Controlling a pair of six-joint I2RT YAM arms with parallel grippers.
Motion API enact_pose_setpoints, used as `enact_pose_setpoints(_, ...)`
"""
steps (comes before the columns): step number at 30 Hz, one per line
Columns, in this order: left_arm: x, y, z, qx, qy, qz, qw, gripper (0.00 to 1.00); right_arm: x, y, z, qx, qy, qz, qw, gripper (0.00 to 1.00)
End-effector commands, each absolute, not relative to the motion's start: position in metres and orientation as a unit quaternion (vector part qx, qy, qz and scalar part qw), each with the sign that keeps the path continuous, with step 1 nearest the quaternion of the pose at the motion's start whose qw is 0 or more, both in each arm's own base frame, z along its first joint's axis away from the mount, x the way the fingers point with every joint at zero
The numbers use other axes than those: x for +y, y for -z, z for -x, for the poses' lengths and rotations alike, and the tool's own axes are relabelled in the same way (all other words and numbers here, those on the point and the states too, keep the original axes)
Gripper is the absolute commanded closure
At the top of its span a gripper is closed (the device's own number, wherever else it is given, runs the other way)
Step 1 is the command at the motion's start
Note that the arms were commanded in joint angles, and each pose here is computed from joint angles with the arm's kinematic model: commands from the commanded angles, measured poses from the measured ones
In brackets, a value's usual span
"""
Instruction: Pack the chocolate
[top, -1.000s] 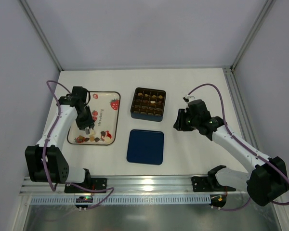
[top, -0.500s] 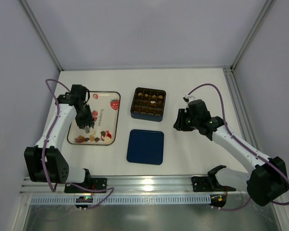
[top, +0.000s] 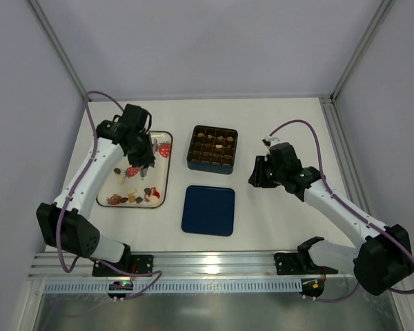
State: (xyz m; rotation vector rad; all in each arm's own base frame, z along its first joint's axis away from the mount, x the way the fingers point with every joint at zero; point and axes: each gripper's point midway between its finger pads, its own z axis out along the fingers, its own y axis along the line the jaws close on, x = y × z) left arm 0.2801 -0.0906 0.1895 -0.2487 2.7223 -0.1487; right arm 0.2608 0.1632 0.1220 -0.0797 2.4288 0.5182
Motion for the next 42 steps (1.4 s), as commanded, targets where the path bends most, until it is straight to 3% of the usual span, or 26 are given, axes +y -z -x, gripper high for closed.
enact_pose_setpoints(1,-0.122,-0.207,-0.297,0.969,0.072,0.081,0.223,0.72,0.167,-0.132,-0.268,0.918,-0.204,0.026,0.340,0.61)
enact_pose_setpoints(15,-0.221,-0.195,-0.328,0.974,0.091,0.007,0.208,0.72,0.162,-0.132,-0.264,0.919,-0.196,0.025,0.341,0.61)
enact_pose_setpoints(42,-0.235,-0.183,-0.330,0.975,0.090,-0.012,0.201,0.62,0.160,-0.130,-0.263,0.921,-0.190,0.027,0.340,0.61)
